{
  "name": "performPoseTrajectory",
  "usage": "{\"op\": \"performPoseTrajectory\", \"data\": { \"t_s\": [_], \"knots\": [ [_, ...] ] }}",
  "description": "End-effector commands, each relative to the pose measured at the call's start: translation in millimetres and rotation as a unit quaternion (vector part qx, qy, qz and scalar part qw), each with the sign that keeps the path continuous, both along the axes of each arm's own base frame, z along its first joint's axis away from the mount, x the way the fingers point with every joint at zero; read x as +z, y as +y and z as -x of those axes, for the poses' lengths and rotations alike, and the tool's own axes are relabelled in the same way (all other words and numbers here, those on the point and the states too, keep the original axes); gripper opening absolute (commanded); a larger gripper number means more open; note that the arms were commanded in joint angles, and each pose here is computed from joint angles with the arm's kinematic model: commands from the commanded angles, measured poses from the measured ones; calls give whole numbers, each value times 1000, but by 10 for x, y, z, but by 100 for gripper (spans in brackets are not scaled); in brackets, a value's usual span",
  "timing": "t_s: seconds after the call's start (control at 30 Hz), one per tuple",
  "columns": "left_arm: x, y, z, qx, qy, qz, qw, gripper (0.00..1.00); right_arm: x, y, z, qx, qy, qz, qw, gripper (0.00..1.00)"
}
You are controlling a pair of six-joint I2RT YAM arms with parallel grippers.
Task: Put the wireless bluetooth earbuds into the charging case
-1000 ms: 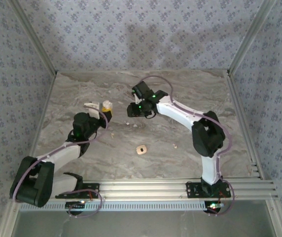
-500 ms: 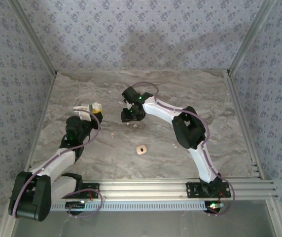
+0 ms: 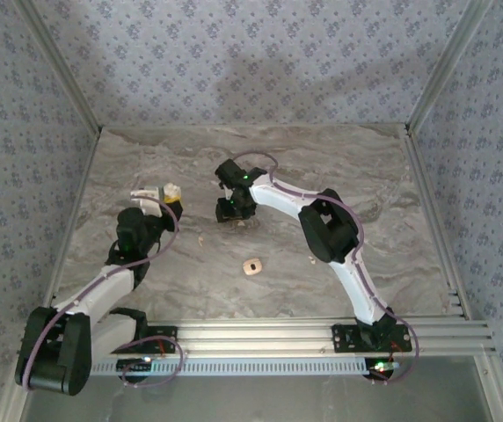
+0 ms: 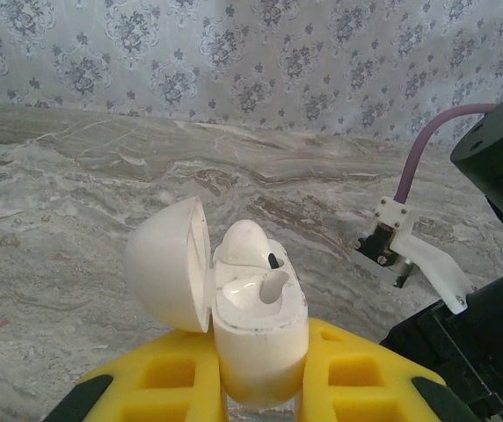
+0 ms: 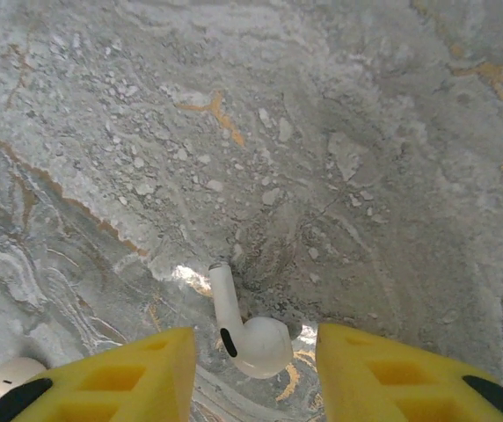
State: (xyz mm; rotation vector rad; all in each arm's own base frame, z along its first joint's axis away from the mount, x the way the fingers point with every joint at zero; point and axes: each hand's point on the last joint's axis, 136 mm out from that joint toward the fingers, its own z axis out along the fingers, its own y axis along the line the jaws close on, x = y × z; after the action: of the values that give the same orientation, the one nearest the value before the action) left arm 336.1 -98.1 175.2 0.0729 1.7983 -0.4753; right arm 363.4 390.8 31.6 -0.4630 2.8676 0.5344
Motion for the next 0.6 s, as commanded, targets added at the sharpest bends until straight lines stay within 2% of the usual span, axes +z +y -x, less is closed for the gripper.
{"op": "performPoseTrajectory", "data": {
  "t_s": [0.0, 0.57],
  "knots": [
    [60, 41, -15, 9, -11, 2, 1000, 13, -88, 11, 32, 11, 11, 10, 1000, 40],
    [63, -21, -61, -7, -9, 1, 1000, 14, -103, -256, 27, -9, 8, 49, 999, 29]
  ]
}}
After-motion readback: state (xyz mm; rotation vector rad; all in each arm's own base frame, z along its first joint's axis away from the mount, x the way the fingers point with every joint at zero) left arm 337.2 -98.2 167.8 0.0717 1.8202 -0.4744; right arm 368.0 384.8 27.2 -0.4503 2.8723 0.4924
